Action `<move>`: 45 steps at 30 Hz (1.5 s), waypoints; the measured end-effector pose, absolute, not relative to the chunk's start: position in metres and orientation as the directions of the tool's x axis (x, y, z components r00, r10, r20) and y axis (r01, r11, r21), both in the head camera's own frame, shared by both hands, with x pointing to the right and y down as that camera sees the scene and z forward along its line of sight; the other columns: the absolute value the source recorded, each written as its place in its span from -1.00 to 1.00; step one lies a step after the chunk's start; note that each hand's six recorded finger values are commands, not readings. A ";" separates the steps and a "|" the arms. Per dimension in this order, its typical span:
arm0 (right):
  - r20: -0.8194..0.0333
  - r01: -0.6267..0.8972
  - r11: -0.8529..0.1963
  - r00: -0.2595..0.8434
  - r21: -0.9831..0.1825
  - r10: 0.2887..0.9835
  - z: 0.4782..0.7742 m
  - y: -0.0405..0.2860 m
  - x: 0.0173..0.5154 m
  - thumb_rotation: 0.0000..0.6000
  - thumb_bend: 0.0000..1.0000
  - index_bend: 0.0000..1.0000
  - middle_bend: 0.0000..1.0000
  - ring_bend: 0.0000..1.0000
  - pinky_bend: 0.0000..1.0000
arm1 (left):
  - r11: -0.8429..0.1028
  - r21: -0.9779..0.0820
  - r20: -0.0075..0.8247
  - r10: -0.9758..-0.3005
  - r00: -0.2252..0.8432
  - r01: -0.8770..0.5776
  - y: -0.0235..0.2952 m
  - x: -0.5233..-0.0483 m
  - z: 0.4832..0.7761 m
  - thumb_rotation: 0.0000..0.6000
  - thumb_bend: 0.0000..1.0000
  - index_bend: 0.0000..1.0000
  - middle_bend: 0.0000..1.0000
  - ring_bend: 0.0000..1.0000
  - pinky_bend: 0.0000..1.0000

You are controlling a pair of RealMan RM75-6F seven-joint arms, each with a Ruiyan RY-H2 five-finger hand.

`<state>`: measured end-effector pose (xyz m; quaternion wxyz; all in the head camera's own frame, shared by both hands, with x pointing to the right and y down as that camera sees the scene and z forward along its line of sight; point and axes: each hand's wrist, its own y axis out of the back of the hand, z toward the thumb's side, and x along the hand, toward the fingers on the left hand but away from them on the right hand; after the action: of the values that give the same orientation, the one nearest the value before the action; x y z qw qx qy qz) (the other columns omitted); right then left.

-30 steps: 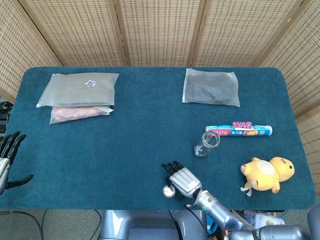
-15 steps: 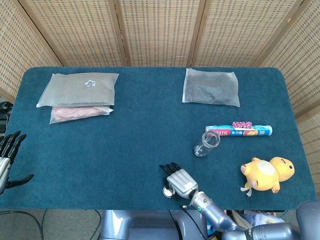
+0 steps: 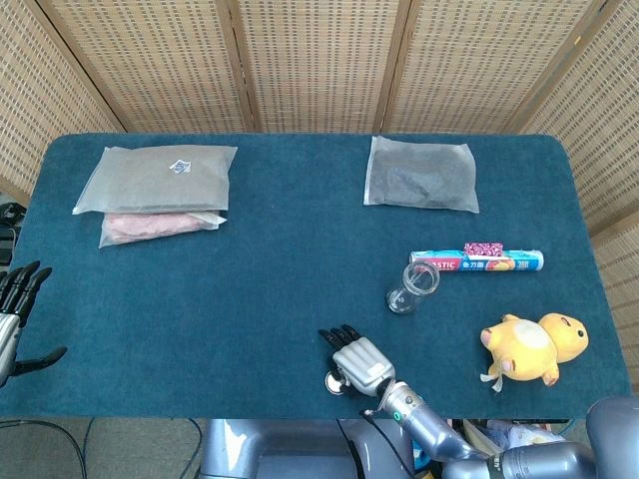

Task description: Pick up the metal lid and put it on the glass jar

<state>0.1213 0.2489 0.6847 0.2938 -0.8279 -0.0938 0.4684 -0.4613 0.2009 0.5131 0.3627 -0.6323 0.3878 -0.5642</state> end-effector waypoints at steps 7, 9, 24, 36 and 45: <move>-0.717 -0.117 -0.810 0.550 -0.574 0.429 0.686 0.250 0.118 1.00 0.11 0.25 -1.00 -1.00 -1.00 | -0.437 -0.896 0.433 -0.899 0.061 -0.082 0.201 -0.462 0.513 1.00 -0.86 -1.00 -1.00 -1.00 -1.00; -0.718 -0.121 -0.810 0.549 -0.574 0.428 0.687 0.250 0.118 1.00 0.15 0.25 -1.00 -1.00 -1.00 | -0.438 -0.895 0.434 -0.899 0.061 -0.083 0.201 -0.462 0.514 1.00 -0.86 -1.00 -1.00 -1.00 -1.00; -0.691 -0.073 -0.813 0.574 -0.577 0.439 0.680 0.247 0.113 1.00 0.29 0.32 -1.00 -1.00 -1.00 | -0.440 -0.894 0.436 -0.898 0.061 -0.082 0.200 -0.462 0.514 1.00 -0.86 -1.00 -1.00 -1.00 -1.00; -0.570 0.106 -0.760 0.597 -0.641 0.564 0.635 0.196 0.106 1.00 0.35 0.33 -1.00 -1.00 -1.00 | -0.444 -0.892 0.440 -0.896 0.064 -0.081 0.201 -0.461 0.516 1.00 -0.86 -1.00 -1.00 -1.00 -1.00; -0.428 0.246 -0.610 0.521 -0.754 0.739 0.575 0.113 0.125 1.00 0.37 0.33 -1.00 -1.00 -1.00 | -0.441 -0.894 0.437 -0.898 0.063 -0.084 0.201 -0.461 0.514 1.00 -0.86 -1.00 -1.00 -1.00 -1.00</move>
<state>0.1252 0.1131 0.5754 0.3211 -0.8108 -0.3035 0.3839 -0.4615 0.2009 0.5143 0.3603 -0.6336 0.3872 -0.5647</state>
